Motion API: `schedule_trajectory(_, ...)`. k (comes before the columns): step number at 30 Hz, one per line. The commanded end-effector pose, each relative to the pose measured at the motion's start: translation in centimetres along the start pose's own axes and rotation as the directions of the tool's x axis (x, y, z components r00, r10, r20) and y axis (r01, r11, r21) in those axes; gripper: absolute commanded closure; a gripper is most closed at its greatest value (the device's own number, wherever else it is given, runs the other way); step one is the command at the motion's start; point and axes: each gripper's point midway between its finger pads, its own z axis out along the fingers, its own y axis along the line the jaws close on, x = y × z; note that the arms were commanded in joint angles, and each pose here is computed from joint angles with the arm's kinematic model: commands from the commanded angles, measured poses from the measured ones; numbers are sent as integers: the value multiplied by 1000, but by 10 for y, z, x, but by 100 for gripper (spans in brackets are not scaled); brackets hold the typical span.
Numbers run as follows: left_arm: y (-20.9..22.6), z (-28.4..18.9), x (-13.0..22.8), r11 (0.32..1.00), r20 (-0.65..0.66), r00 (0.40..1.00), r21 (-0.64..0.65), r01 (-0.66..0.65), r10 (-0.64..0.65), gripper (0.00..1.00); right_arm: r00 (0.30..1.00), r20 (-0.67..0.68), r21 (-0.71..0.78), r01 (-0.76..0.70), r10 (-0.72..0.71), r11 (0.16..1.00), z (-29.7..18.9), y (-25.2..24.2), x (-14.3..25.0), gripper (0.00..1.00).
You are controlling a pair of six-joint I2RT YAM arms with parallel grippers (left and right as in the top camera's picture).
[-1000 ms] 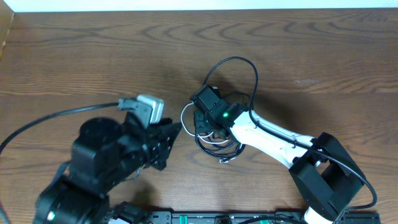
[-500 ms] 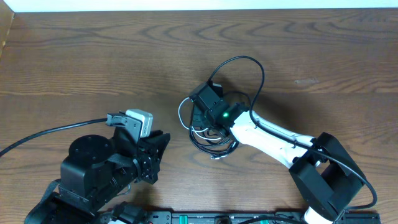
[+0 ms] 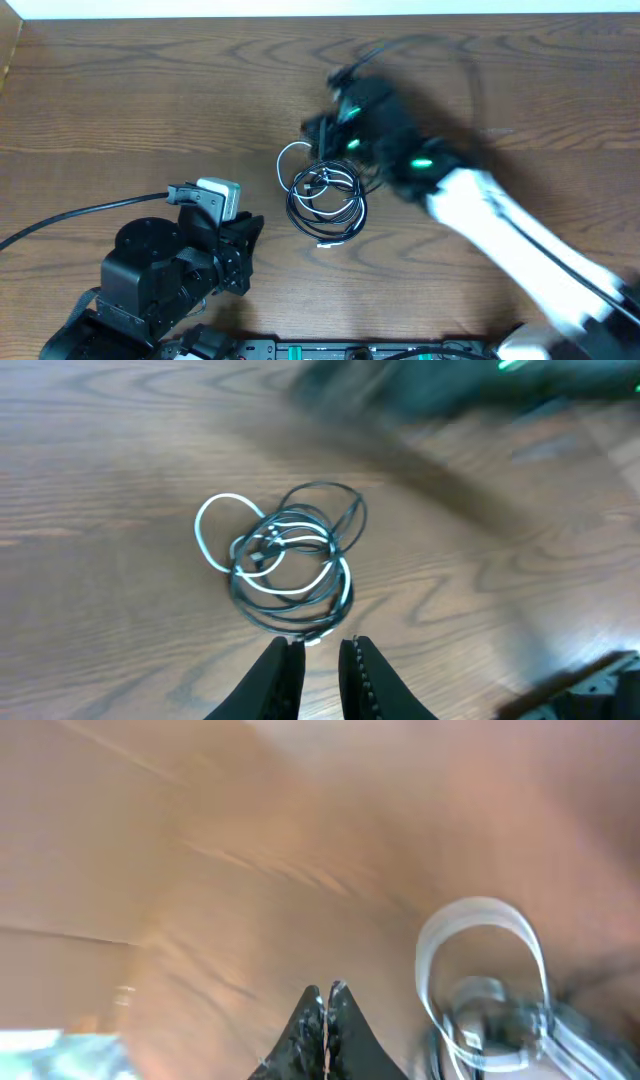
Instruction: Untangle cables
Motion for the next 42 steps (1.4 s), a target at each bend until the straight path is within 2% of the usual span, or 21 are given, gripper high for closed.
schedule_trajectory(1, 8, 1, -1, 999, 4, 1000, -46, 7, -7, 81, 954, 178, -93, 260, -241, 961, -87, 58, -49, 99)
schedule_trajectory(4, 9, 5, 2, 999, -13, 1000, -51, 9, -10, 81, 938, 233, 66, 247, -256, 967, -128, 41, -58, 98)
schedule_trajectory(6, 10, 8, 2, 998, -23, 1000, -55, 10, -11, 87, 947, 208, 177, 210, -245, 962, -139, 19, -50, 98)
schedule_trajectory(8, 20, 13, 1, 993, -32, 999, -114, 10, -14, 90, 972, 106, 323, 164, -208, 932, -141, -19, -27, 99)
schedule_trajectory(11, 28, 19, 1, 987, -48, 999, -161, 10, -18, 92, 987, -44, 468, 158, -155, 870, -135, -63, 8, 99)
schedule_trajectory(16, 33, 33, 9, 983, -124, 992, -185, 8, -31, 92, 941, -340, 617, 219, 5, 756, -119, -135, 84, 94)
schedule_trajectory(19, 35, 40, 16, 980, -171, 984, -197, 5, -40, 92, 895, -438, 622, 238, 80, 746, -104, -156, 117, 76)
schedule_trajectory(20, 36, 41, 18, 980, -185, 982, -201, 5, -43, 92, 877, -469, 618, 240, 106, 749, -97, -162, 128, 67)
schedule_trajectory(21, 36, 44, 22, 980, -210, 977, -201, 5, -48, 92, 846, -513, 611, 242, 144, 754, -84, -171, 145, 52)
schedule_trajectory(24, 33, 48, 25, 983, -232, 971, -184, 12, -55, 91, 802, -569, 584, 240, 181, 775, -60, -178, 168, 39)
schedule_trajectory(26, 33, 49, 25, 983, -238, 970, -183, 12, -56, 83, 774, -601, 560, 231, 198, 795, -41, -181, 182, 37)
schedule_trajectory(27, 33, 50, 26, 983, -242, 969, -184, 12, -57, 75, 761, -615, 547, 224, 205, 807, -33, -181, 189, 37)
schedule_trajectory(29, 33, 50, 27, 983, -247, 967, -185, 12, -58, 68, 735, -644, 515, 212, 211, 831, -16, -181, 204, 38)
schedule_trajectory(35, 33, 50, 27, 983, -248, 967, -186, 12, -59, 64, 717, -674, 464, 225, 177, 857, 20, -183, 227, 39)
schedule_trajectory(39, 33, 50, 27, 983, -248, 967, -186, 12, -59, 64, 744, -655, 433, 225, 133, 873, 34, -177, 223, 37)
schedule_trajectory(42, 33, 50, 27, 983, -248, 967, -186, 12, -59, 63, 767, -633, 418, 222, 107, 881, 44, -175, 218, 40)
